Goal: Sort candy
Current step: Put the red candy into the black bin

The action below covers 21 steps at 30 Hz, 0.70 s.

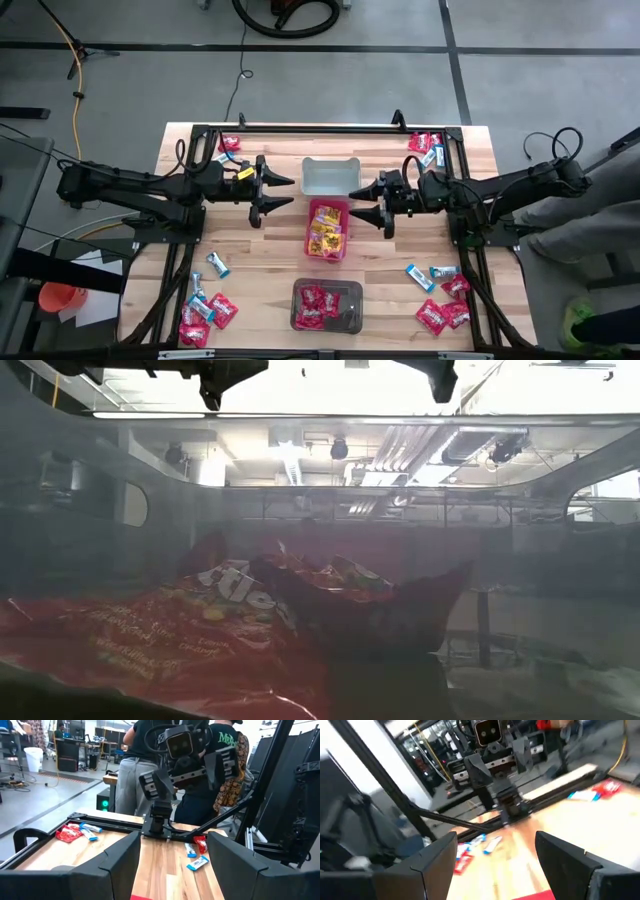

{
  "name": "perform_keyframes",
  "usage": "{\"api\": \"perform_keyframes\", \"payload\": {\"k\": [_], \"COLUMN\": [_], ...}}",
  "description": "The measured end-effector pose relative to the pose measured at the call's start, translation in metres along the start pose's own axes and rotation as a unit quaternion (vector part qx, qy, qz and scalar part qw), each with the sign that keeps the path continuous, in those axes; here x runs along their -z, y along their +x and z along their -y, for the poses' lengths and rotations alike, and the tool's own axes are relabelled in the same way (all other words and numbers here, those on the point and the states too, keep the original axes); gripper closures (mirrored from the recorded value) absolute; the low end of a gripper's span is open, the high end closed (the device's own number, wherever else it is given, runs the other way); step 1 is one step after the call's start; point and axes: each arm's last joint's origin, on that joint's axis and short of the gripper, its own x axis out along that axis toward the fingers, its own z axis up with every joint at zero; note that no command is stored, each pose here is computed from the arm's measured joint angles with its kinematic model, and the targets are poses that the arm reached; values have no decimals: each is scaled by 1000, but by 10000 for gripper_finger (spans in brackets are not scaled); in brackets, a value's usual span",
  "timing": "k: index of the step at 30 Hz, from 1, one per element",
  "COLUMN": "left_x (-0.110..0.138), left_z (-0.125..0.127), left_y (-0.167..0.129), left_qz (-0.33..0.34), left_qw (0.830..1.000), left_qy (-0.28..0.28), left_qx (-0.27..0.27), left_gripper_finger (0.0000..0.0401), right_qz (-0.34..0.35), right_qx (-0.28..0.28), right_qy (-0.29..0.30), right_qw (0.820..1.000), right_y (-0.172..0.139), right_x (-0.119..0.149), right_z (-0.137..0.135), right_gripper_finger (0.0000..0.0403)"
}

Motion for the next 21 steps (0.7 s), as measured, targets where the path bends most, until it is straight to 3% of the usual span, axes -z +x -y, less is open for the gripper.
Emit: {"api": "perform_keyframes", "payload": {"k": [5,8,10,13,18,21], "left_x": [2,3,3,3,3,3], "left_z": [0,0,0,0,0,0], "left_y": [0,0,0,0,0,0], "left_qz": [-11,-17,-15,-16,-16,-16], "left_qw": [1000,1000,1000,999,999,999], "left_qy": [0,-6,-21,-30,-31,-31], "left_qx": [-2,-2,-2,-3,-3,-3], "left_gripper_finger": [185,185,185,185,185,185], "right_qz": [-61,-145,-220,-337,-469,-512], "right_qx": [-48,-69,-64,-33,37,75], "right_qy": [103,181,237,307,354,368], "right_qw": [992,970,944,889,808,772], "right_y": [0,-2,-5,-16,-41,-59], "right_x": [4,15,27,50,86,103], "right_z": [3,1,-2,-12,-39,-57], "right_gripper_finger": [139,139,139,139,139,139]}}
